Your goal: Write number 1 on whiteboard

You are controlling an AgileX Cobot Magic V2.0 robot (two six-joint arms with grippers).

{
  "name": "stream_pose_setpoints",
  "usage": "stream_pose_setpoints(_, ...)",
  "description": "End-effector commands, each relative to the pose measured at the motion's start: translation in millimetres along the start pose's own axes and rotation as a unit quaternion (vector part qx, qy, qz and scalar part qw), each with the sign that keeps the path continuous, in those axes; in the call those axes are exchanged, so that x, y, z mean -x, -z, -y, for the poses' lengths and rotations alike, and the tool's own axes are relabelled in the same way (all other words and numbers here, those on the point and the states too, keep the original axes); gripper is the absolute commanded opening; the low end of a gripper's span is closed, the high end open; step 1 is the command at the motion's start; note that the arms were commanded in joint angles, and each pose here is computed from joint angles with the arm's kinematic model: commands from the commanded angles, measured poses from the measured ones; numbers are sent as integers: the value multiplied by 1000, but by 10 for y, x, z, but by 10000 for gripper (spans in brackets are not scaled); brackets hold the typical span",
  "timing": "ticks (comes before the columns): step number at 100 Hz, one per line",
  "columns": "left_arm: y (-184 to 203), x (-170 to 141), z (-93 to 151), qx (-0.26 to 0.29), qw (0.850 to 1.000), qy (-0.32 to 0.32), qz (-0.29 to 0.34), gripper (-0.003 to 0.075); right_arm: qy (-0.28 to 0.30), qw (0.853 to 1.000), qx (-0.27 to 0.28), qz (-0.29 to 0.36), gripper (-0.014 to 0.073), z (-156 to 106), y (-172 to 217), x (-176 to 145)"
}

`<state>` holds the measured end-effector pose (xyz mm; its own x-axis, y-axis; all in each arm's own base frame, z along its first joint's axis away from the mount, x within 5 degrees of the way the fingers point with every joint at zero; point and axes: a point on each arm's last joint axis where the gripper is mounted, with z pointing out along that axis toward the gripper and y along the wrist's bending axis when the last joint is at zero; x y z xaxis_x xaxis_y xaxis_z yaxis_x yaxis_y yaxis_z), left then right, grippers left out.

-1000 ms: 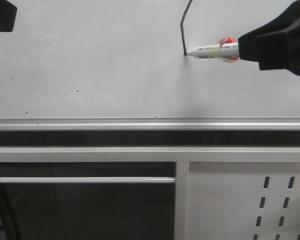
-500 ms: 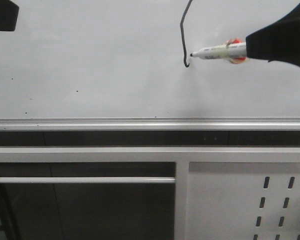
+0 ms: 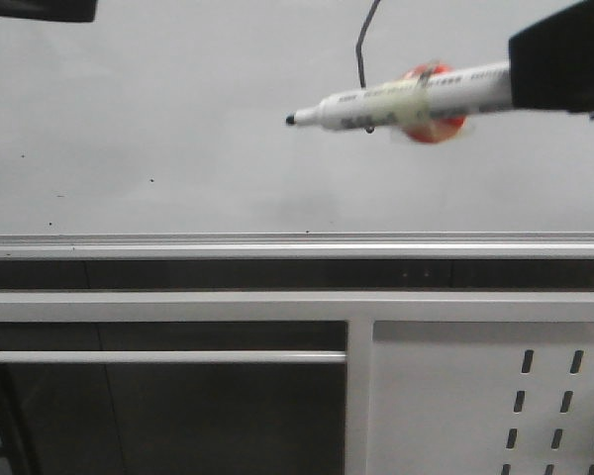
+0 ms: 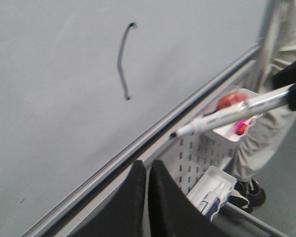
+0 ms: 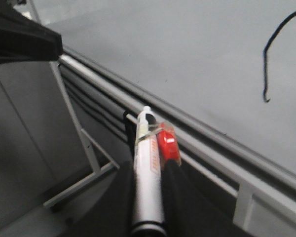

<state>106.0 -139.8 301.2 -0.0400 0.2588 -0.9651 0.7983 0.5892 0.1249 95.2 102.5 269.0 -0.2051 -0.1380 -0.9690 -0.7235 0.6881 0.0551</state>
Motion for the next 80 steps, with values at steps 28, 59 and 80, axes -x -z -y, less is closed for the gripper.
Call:
stream_pose_setpoints(28,-91,39,221,-123,983,-134,17,230,-3,998,62,-28,-62,-138,-208,391)
stream_pose_setpoints(59,-110,28,158,-87,972,-216,14,321,-4,994,85,-70,-62,-190,-515,519)
stream_pose_setpoints(80,-174,-65,19,-18,949,-313,-28,321,-12,995,83,-53,-62,-191,-538,658)
